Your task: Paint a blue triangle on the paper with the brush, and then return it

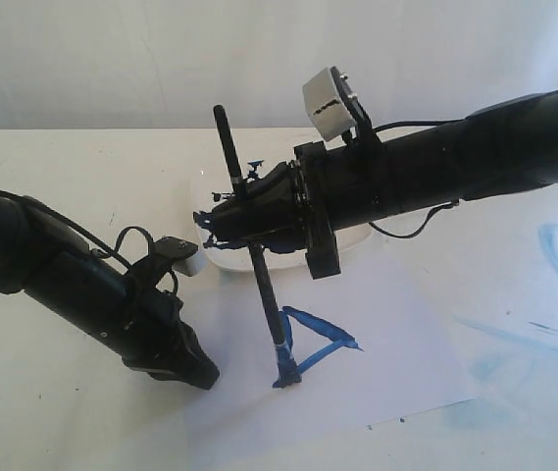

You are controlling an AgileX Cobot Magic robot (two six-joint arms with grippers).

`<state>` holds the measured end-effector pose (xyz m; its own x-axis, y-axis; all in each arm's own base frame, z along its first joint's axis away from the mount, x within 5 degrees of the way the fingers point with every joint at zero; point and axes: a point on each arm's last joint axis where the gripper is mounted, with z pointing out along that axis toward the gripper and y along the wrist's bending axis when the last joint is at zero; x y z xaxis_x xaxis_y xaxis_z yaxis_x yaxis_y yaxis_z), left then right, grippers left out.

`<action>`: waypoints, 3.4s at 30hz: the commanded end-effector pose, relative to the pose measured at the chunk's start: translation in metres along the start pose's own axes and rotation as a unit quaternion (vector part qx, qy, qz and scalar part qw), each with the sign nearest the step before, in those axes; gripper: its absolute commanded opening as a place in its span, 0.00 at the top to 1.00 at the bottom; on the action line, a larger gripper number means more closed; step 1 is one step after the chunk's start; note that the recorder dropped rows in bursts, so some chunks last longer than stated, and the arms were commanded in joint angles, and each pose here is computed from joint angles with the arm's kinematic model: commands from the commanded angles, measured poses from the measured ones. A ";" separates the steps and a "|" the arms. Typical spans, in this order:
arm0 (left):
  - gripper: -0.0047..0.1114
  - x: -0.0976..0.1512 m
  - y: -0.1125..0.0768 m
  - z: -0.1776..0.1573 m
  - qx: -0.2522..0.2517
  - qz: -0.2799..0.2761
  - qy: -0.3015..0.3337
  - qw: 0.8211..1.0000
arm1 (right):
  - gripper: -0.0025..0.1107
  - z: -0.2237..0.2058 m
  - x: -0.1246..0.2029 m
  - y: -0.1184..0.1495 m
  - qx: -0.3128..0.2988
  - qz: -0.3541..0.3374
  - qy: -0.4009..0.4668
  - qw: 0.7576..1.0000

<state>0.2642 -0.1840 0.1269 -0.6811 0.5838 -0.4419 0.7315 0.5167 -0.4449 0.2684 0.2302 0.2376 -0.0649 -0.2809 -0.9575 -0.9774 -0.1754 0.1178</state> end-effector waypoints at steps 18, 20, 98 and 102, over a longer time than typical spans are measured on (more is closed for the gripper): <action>0.96 -0.001 -0.003 0.000 0.008 0.001 -0.001 1.000 | 0.98 -0.012 0.005 -0.010 0.038 0.004 0.013 0.999; 0.96 -0.001 -0.003 0.000 0.008 0.001 -0.001 1.000 | 0.98 -0.012 0.006 -0.011 0.043 0.004 0.018 0.999; 0.96 -0.001 -0.002 0.000 -0.002 0.001 -0.004 1.000 | 0.98 -0.173 -0.073 -0.087 0.518 0.337 -0.251 0.745; 0.96 -0.001 -0.002 0.000 -0.002 0.001 -0.004 1.000 | 0.98 -0.184 -0.052 -0.112 0.429 0.410 -0.285 0.753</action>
<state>0.2648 -0.1839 0.1268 -0.6822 0.5809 -0.4440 0.7308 0.5219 -0.4400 0.4039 0.0991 0.3341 -0.4711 0.4850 -0.7368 -0.3159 0.6871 0.6543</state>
